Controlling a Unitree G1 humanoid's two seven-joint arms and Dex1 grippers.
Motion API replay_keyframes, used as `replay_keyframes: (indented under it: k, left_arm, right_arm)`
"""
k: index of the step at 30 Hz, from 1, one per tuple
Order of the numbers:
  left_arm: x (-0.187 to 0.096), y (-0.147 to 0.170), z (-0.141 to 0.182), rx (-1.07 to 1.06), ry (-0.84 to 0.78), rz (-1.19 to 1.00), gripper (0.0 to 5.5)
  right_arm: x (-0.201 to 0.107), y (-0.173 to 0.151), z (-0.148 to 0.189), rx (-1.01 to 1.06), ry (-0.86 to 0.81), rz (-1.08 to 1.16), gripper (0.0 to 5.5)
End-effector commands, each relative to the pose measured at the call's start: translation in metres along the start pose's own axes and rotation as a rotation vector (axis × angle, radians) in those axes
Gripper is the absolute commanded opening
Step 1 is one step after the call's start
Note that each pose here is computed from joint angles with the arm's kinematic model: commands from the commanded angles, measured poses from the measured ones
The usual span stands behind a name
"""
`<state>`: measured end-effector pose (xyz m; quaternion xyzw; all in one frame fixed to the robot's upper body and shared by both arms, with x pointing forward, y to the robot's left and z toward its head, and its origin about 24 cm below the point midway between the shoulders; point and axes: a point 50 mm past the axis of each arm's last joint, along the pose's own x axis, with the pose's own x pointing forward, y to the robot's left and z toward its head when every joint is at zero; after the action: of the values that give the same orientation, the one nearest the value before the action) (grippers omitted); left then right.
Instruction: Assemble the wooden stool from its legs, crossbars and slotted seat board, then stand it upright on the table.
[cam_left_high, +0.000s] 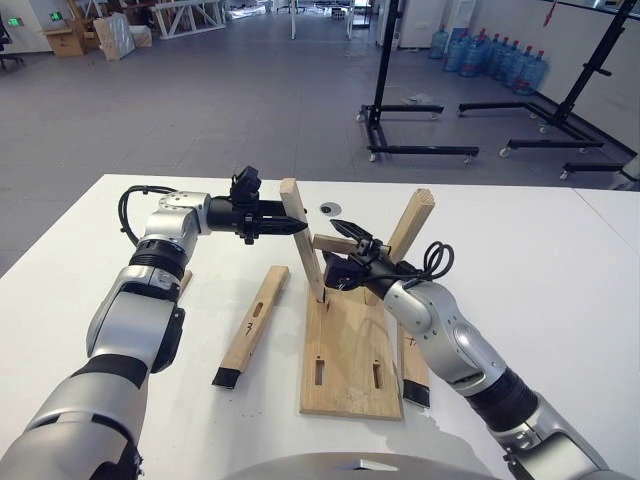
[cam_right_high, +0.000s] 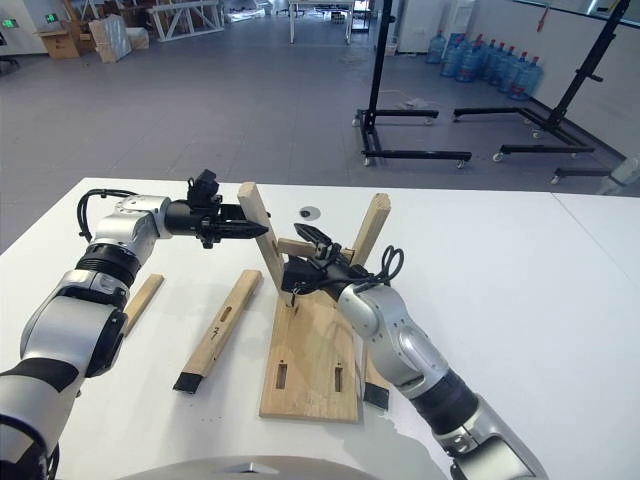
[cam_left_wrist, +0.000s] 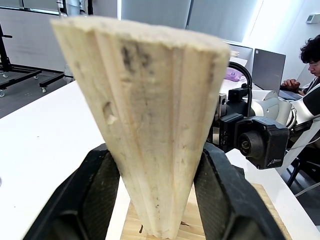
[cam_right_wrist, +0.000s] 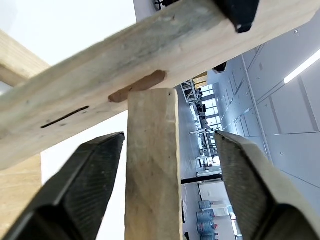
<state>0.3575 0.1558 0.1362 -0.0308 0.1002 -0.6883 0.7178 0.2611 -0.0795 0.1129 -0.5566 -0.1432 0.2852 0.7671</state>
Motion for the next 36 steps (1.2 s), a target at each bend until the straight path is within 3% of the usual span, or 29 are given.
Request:
replay_keyframes:
  k: [1,9,19,36]
  left_arm:
    - [-0.005,-0.024,-0.117,-0.382,0.366,0.042,2.05]
    - [-0.004,-0.022,-0.117,-0.384,0.368,0.050,2.05]
    - [-0.006,-0.023,-0.118,-0.382,0.392,0.050,2.05]
    - [0.004,-0.021,-0.114,-0.355,0.415,0.024,2.05]
  right_arm:
    - [-0.003,0.004,0.004,-0.011,-0.017,0.005,2.49]
    - [-0.005,0.007,0.004,-0.004,-0.023,0.027,1.29]
    - [-0.007,0.008,0.004,0.016,-0.048,0.032,1.29]
    - [-0.006,0.030,-0.003,-0.054,-0.070,0.242,1.29]
